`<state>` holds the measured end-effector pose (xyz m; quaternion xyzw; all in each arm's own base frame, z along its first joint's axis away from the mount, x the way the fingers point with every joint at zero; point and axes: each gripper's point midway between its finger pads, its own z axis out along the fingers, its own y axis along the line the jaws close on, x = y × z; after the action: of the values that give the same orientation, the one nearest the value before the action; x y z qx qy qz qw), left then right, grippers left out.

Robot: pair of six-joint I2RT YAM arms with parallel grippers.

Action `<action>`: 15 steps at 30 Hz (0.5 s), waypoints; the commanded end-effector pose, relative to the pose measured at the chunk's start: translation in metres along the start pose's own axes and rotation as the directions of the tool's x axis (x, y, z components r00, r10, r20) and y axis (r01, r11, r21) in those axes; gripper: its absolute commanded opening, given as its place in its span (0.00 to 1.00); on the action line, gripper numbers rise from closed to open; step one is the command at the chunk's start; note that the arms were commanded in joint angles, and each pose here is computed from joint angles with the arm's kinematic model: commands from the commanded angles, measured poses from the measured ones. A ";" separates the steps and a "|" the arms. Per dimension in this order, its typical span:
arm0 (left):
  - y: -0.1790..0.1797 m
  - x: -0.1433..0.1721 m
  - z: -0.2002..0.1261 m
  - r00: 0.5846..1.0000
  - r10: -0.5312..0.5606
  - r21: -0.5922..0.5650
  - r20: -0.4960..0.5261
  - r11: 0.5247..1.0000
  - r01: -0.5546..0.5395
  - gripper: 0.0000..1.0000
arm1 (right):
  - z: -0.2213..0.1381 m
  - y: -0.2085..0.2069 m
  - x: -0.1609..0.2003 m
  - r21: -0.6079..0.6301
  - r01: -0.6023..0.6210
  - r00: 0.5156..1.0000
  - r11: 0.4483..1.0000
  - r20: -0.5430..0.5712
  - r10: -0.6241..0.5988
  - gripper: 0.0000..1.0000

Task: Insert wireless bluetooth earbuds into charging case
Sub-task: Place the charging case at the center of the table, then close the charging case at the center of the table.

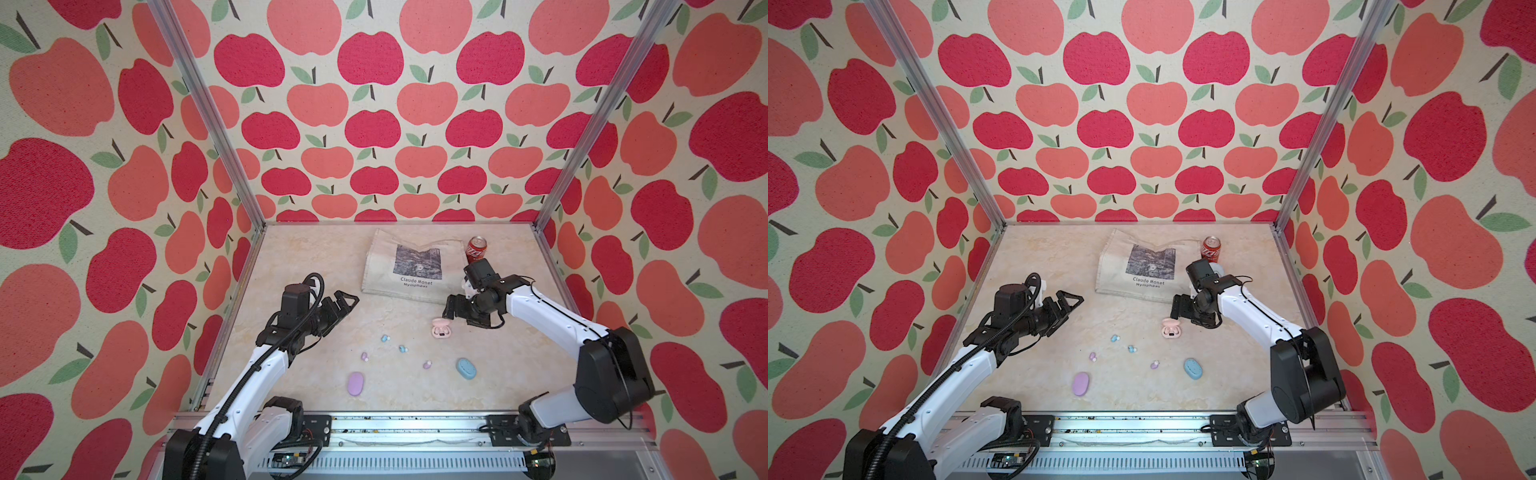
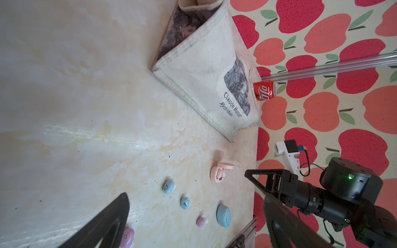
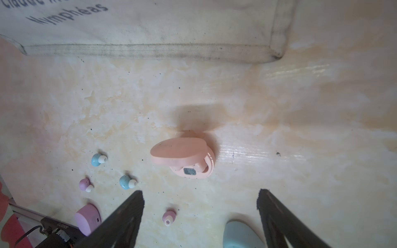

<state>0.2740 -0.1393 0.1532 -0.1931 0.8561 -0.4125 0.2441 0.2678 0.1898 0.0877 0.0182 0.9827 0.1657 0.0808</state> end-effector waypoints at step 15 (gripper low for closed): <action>-0.009 0.002 -0.017 0.999 0.035 0.000 0.001 0.999 -0.035 0.99 | 0.019 -0.004 -0.029 0.148 -0.120 0.993 0.982 0.035 0.116 0.83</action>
<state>0.2646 -0.1366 0.1602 -0.1873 0.8577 -0.4119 0.2440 0.3032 0.1959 0.0796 0.0686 0.9852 0.1245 0.0958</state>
